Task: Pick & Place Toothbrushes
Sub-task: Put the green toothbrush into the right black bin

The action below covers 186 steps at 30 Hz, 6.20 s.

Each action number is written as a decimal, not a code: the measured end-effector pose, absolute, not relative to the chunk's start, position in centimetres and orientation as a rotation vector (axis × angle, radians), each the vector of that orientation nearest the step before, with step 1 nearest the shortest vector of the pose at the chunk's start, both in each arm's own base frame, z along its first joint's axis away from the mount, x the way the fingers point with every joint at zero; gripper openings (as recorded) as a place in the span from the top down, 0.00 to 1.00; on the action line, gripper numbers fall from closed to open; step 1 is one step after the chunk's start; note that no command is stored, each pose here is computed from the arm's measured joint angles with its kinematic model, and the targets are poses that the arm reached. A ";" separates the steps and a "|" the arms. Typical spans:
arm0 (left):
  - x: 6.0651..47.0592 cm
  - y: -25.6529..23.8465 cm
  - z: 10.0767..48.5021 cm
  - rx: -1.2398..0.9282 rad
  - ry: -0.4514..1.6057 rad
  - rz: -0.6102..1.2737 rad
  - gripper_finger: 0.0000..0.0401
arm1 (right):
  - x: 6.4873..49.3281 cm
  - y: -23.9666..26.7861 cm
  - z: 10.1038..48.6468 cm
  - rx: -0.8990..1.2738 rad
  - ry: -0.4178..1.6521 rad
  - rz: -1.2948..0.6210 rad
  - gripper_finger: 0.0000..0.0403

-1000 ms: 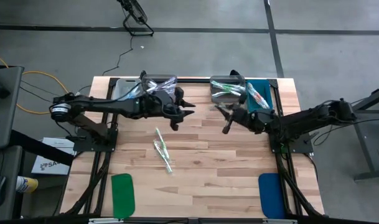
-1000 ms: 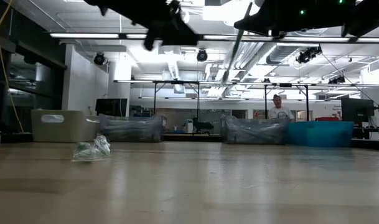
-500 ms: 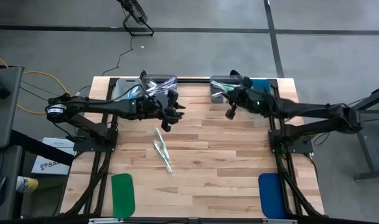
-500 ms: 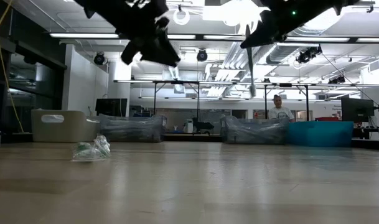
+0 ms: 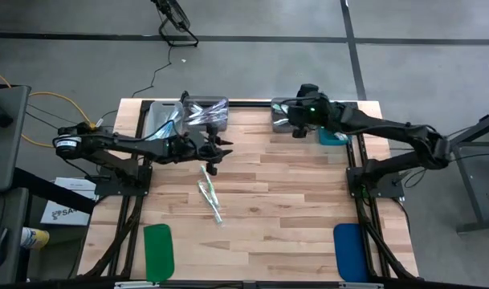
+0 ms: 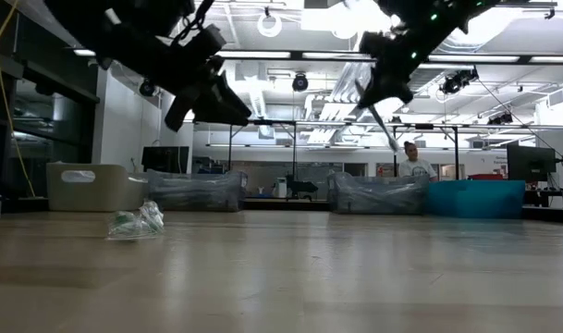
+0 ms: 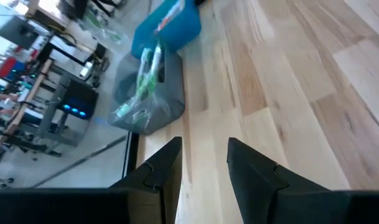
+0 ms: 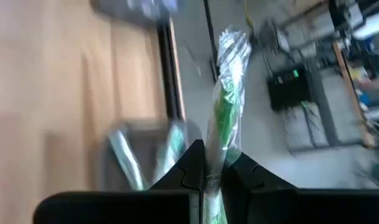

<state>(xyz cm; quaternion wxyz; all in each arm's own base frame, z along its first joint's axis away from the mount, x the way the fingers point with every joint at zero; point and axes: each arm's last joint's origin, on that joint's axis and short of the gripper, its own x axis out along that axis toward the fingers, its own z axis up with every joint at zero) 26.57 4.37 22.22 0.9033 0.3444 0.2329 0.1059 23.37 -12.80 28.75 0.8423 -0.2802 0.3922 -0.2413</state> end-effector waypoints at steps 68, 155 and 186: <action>26.2 4.2 21.4 0.727 0.462 0.207 0.69 | 29.1 -16.4 19.2 -0.756 1.396 -0.609 0.46; 26.0 3.9 17.3 0.920 1.169 -0.474 1.00 | 25.6 -6.7 27.6 0.100 0.888 -0.167 0.60; 30.4 4.2 24.6 0.983 0.368 -0.056 1.00 | 26.4 -0.3 20.4 -0.497 0.312 -0.004 0.53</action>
